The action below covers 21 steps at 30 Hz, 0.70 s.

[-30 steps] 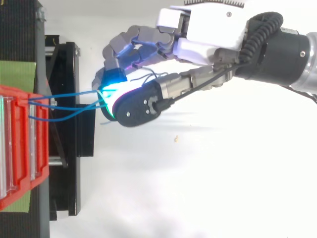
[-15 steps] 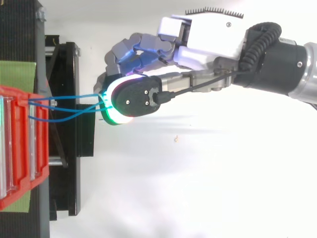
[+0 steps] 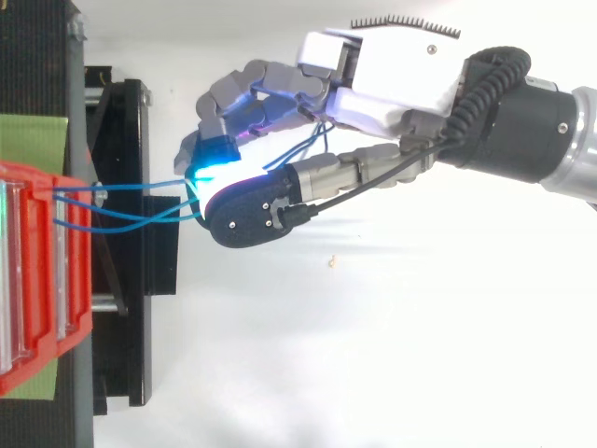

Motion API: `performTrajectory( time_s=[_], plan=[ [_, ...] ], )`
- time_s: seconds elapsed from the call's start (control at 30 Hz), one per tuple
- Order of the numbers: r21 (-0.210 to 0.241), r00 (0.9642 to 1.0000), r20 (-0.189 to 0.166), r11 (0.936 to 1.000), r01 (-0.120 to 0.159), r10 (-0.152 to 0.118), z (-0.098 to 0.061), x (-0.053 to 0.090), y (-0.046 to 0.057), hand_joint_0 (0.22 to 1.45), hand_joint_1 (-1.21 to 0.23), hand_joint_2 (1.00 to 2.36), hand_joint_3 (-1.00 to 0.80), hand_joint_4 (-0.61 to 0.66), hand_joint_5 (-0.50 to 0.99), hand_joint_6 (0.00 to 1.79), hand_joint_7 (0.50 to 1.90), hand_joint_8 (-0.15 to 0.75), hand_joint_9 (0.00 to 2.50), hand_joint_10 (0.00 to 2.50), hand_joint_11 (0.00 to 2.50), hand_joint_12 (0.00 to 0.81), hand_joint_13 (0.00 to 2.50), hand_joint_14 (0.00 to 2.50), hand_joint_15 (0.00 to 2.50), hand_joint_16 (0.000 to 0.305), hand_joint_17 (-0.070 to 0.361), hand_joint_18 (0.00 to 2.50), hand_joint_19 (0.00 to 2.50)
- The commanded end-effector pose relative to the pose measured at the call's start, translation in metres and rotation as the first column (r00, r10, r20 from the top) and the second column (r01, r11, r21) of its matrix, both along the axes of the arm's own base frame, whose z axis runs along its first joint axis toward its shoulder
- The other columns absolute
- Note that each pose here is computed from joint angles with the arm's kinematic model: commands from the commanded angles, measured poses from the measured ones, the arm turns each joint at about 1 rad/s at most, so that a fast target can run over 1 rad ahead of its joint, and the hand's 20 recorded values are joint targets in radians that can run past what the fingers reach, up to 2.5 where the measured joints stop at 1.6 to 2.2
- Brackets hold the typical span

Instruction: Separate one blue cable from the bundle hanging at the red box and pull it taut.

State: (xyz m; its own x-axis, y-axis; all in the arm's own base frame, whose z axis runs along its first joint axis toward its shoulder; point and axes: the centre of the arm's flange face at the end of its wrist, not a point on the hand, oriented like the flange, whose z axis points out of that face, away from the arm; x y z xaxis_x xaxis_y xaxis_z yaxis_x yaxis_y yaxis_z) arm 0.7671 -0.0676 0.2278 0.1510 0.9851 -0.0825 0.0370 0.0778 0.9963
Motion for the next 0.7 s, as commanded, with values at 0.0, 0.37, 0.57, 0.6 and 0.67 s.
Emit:
performTrajectory(
  time_s=[0.0,0.37,0.57,0.6,0.67],
  plan=[
    [-0.020,0.9997,0.007,0.9996,0.022,-0.022,0.000,0.001,-0.002,0.70,-0.88,1.01,-0.39,0.11,-0.20,0.91,1.25,0.302,0.67,0.02,0.44,0.332,0.46,0.01,0.15,0.037,0.082,0.31,0.09],
    [-0.172,0.9908,0.022,0.9757,0.135,-0.134,0.004,0.002,-0.011,0.56,-0.78,1.00,-0.50,0.17,-0.19,0.89,1.18,0.311,0.70,0.02,0.46,0.335,0.47,0.01,0.16,0.038,0.084,0.34,0.11],
    [-0.187,0.9904,0.020,0.9726,0.138,-0.137,0.003,0.002,-0.010,0.47,-0.63,1.00,-0.50,0.20,-0.18,0.89,1.11,0.338,0.72,0.01,0.45,0.371,0.48,0.01,0.16,0.044,0.099,0.36,0.11],
    [-0.189,0.9906,0.019,0.9726,0.136,-0.135,0.004,0.002,-0.009,0.47,-0.60,1.00,-0.50,0.20,-0.18,0.88,1.11,0.343,0.73,0.01,0.45,0.372,0.48,0.01,0.16,0.044,0.099,0.37,0.11],
    [-0.188,0.9902,0.019,0.9721,0.139,-0.138,0.004,0.002,-0.011,0.46,-0.58,1.00,-0.50,0.20,-0.18,0.88,1.11,0.345,0.73,0.01,0.45,0.375,0.48,0.01,0.16,0.045,0.100,0.36,0.11]
  ],
)
